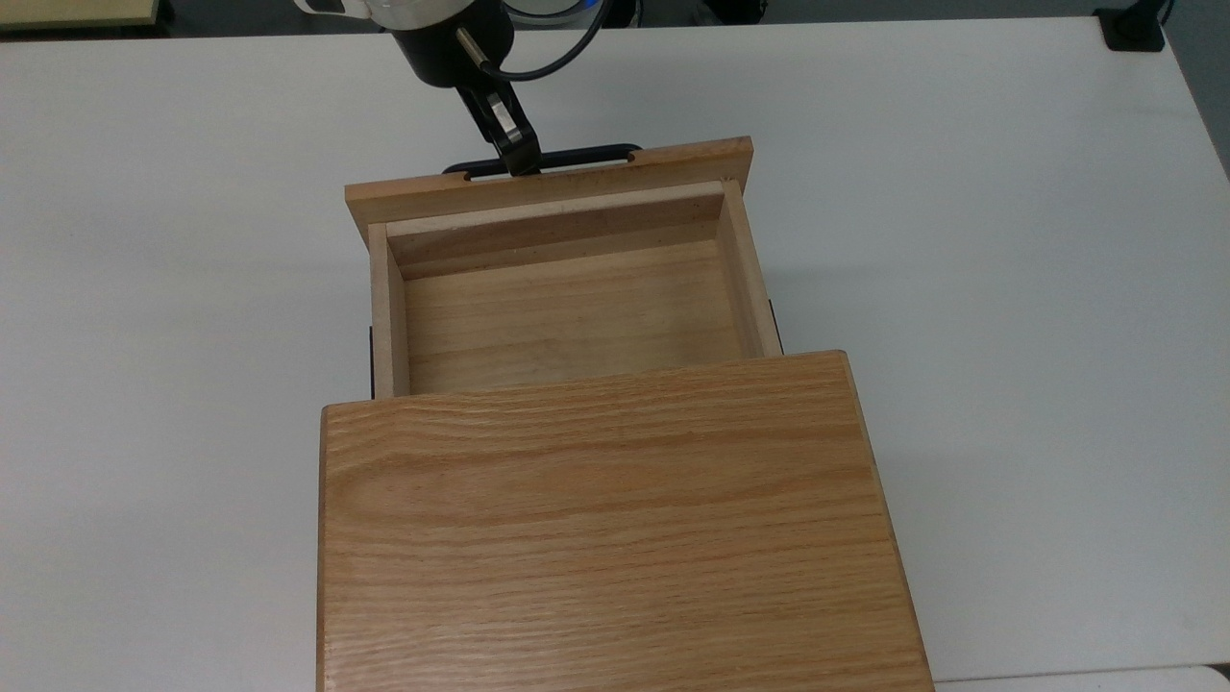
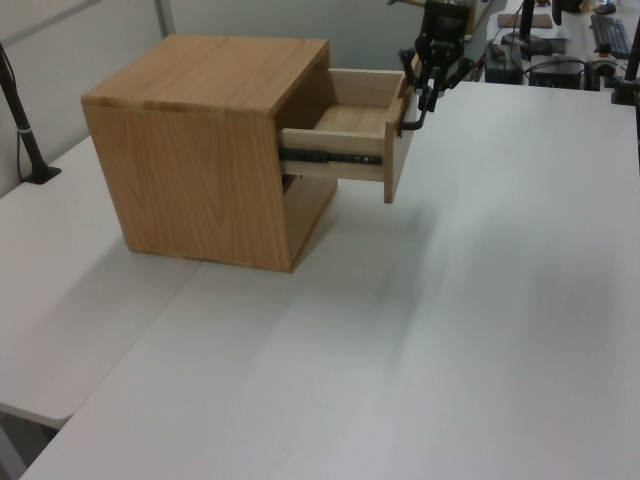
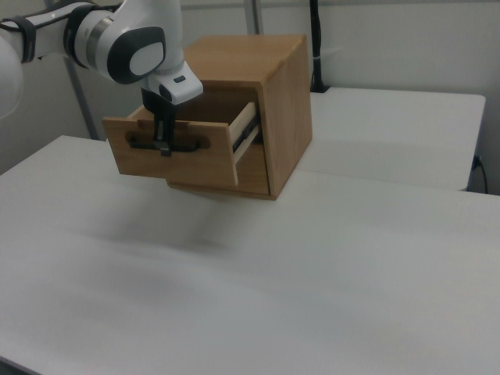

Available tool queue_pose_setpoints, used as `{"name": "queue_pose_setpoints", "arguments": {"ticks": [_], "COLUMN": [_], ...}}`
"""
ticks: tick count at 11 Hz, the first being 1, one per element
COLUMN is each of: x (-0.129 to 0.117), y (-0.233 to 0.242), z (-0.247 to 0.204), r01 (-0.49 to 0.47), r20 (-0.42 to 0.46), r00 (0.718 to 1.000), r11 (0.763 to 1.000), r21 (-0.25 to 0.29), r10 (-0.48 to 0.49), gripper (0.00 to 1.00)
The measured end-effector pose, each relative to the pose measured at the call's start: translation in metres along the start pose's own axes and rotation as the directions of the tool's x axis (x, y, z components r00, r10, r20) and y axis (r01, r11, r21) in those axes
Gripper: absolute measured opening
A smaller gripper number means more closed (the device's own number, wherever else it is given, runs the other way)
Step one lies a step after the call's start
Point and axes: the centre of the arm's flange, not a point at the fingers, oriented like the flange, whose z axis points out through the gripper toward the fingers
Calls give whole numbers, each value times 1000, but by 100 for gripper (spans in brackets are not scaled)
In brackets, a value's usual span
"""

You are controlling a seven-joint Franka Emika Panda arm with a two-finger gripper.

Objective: Open the drawer by sliding it
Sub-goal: 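Pull the handle outward, sliding the drawer out of the cabinet, then open the gripper, release the handle and raise away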

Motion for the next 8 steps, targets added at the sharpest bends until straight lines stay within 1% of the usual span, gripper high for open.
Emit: {"name": "queue_pose_setpoints", "arguments": {"ticks": [3,5,6,7,8], "x": [1,-1,0,1,2], "y": [10,17,20,24,27], "z": [-2,-3,-4,-4,-5], "r01": [21,93,105,111,114], "r20": [26,38,37,41,42], "r00": [999,995,994,993,993], "r11": [999,993,991,990,988], "r21": [-39,-70,-78,-91,-106], "r10": [-20,-90,-103,-108,-110], "gripper": [15,23,29,44,56]}}
